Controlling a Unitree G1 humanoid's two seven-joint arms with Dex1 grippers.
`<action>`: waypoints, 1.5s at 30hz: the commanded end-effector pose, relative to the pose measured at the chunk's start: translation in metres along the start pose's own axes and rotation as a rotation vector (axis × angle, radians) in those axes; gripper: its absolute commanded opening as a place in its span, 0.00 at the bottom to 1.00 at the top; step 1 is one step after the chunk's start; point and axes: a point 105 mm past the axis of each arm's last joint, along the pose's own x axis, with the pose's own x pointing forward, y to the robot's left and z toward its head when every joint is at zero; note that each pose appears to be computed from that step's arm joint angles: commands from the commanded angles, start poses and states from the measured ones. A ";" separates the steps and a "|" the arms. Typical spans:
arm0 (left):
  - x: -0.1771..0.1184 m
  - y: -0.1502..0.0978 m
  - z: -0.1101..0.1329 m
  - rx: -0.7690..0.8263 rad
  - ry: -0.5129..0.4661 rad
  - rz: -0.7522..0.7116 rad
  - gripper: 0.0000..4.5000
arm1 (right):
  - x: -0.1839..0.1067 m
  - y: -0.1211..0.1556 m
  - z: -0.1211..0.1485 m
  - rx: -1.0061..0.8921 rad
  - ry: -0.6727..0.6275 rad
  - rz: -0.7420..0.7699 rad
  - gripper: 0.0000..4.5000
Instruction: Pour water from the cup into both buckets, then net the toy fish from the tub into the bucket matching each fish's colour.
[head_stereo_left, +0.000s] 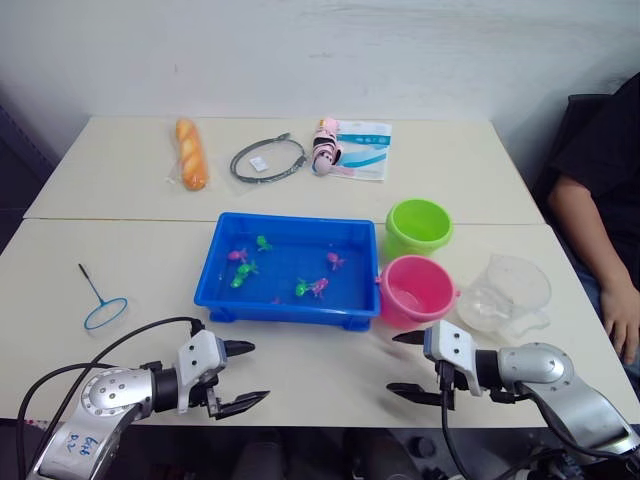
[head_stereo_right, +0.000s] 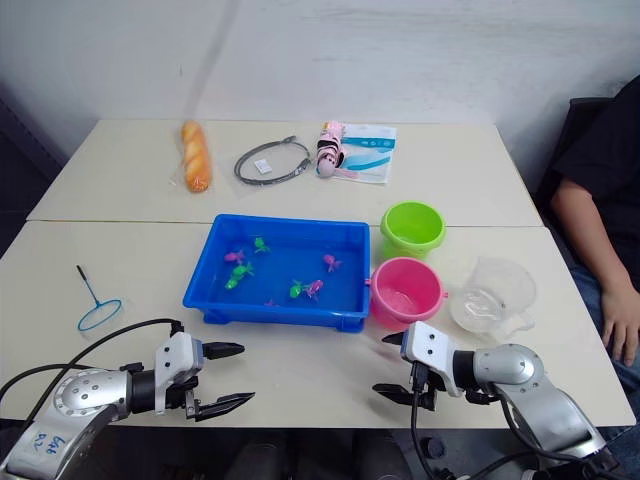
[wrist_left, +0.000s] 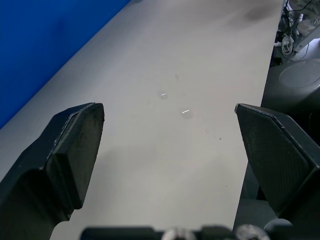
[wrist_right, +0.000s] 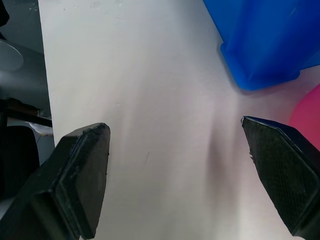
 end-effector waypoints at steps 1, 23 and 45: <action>-0.001 -0.004 0.004 -0.001 -0.015 -0.032 1.00 | -0.003 0.001 0.007 -0.014 -0.029 -0.006 0.98; -0.021 0.020 0.138 -0.001 -0.317 -0.296 1.00 | -0.102 0.000 0.015 0.444 -0.221 -0.673 0.98; 0.006 0.027 0.184 0.107 -0.434 -0.257 1.00 | -0.171 -0.035 -0.064 0.683 -0.092 -1.258 0.98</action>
